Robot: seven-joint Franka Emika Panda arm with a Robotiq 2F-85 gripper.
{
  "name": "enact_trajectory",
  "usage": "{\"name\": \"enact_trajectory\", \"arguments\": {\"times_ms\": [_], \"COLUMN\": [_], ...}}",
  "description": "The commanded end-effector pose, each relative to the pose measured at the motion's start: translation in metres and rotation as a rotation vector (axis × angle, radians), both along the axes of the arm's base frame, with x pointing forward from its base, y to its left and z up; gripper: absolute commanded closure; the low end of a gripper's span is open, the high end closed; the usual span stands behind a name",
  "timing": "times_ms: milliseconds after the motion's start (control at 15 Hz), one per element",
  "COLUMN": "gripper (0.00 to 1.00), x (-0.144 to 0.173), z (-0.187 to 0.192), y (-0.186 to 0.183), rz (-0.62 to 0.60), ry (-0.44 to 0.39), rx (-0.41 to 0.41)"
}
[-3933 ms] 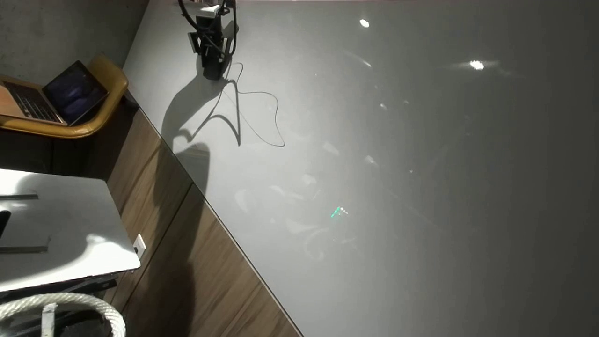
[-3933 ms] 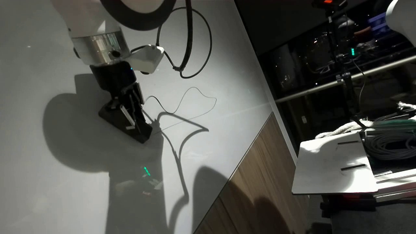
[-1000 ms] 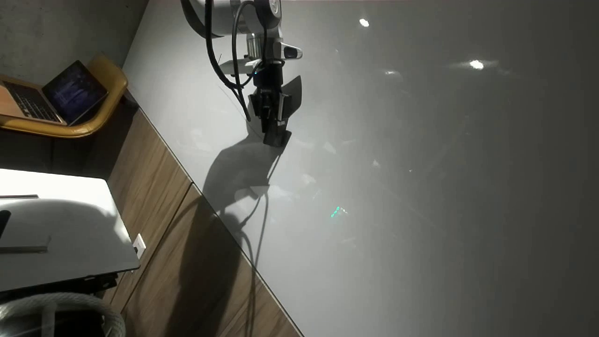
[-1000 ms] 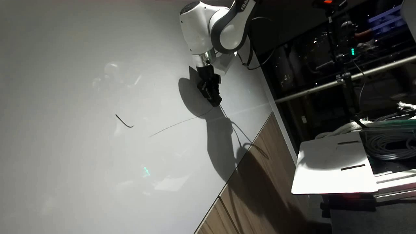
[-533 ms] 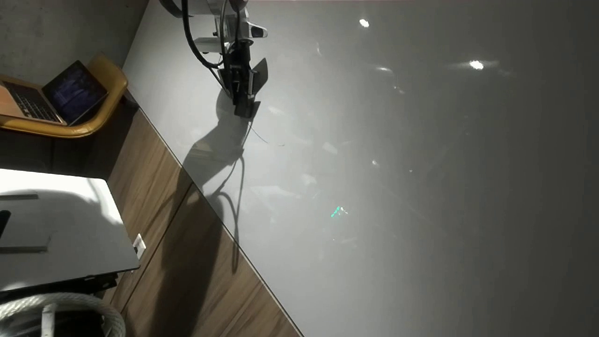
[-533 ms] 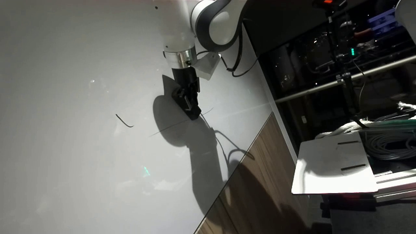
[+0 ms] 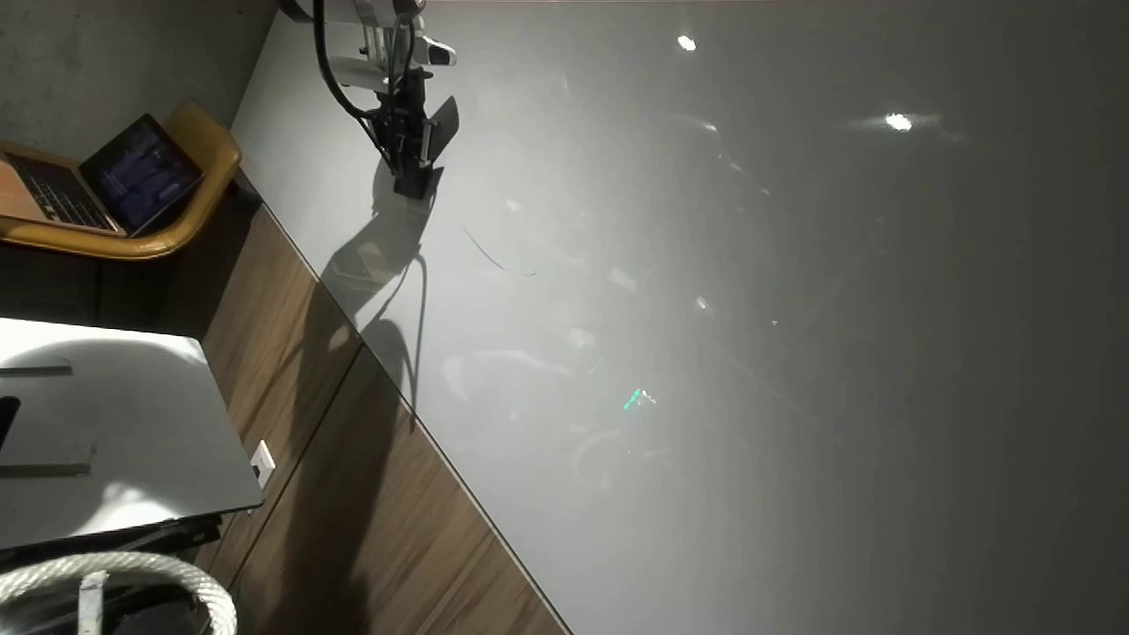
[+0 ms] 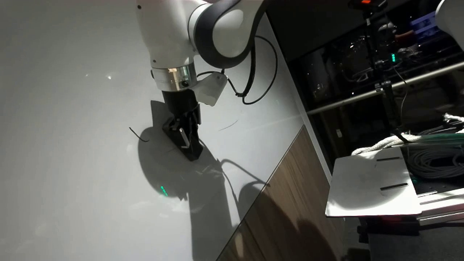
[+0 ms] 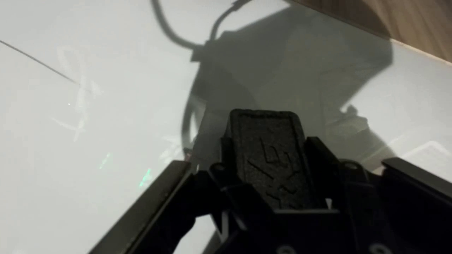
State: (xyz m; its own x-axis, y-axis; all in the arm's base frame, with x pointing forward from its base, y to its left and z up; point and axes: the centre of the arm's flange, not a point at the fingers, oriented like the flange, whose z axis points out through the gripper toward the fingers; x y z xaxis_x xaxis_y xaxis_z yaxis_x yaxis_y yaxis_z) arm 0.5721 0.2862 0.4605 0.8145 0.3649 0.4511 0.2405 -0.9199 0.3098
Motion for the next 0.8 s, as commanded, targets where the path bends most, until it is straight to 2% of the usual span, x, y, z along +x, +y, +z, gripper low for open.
{"name": "enact_trajectory", "arguments": {"times_ms": [0, 333, 467, 733], "gripper": [0.71, 0.71, 0.71, 0.71], "x": [0.012, 0.012, 0.014, 0.026], "z": [0.004, 0.004, 0.002, -0.002], "y": [0.031, 0.039, 0.023, -0.044], "rz": [0.031, 0.046, 0.041, -0.018], "ry": [0.045, 0.071, 0.07, 0.081], "rx": [0.039, 0.049, 0.033, -0.012]}}
